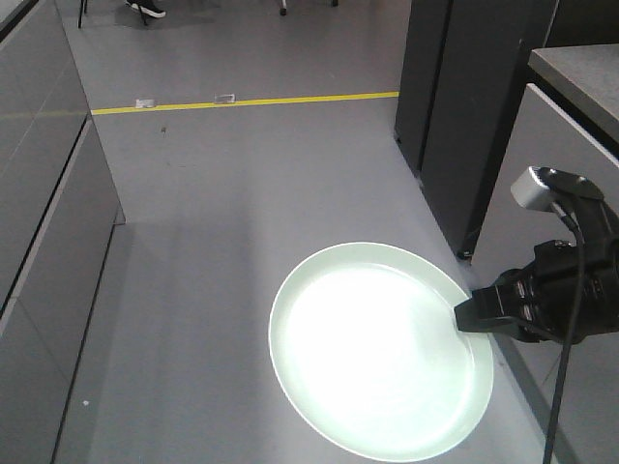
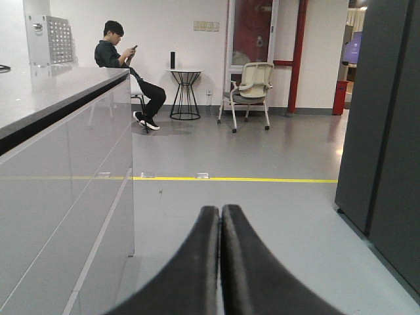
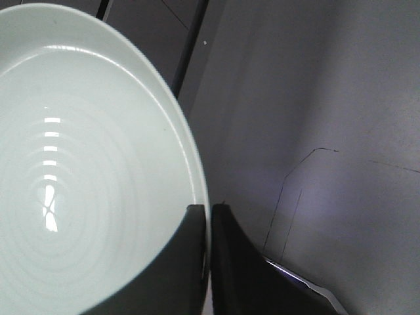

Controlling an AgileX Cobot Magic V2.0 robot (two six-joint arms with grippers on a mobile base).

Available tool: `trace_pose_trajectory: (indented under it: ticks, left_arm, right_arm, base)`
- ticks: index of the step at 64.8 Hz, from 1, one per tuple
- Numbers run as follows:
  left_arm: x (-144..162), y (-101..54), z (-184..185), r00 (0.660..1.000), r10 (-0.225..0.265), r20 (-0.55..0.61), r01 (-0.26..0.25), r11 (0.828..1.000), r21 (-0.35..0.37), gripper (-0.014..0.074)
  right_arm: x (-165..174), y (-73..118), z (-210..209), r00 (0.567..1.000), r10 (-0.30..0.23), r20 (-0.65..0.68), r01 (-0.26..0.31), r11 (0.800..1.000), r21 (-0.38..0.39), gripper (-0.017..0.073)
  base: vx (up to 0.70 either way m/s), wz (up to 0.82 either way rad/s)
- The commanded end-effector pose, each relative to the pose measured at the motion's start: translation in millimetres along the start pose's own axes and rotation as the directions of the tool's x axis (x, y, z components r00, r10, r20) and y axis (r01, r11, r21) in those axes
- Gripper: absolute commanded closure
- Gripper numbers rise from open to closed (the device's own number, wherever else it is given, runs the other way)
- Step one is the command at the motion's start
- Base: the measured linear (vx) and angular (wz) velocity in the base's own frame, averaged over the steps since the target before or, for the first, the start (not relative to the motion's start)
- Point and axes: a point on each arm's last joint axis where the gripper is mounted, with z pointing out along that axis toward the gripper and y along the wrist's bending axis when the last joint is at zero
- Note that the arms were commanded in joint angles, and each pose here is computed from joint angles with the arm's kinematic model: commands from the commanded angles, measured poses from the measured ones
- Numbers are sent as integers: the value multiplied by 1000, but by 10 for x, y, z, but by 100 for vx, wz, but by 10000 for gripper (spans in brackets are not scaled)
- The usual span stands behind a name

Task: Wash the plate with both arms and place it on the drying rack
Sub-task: 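Keep holding the plate while turning toward the sink counter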

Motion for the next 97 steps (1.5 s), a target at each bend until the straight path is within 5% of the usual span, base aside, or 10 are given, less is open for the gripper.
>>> trace_pose_trajectory:
  ticks: [1,97]
  left_arm:
    - [-161,-11,-28,994,-11,111,10,1000,10,600]
    - [-161,-11,-28,994,-11,111,10,1000,10,600]
  right_arm:
    - [-79,84,-104,997,-8,74,10,1000,-23,568]
    - [-80,83,-104,997,-8,75,10,1000,-23,568]
  base:
    - [28,-5]
    - [19,-22]
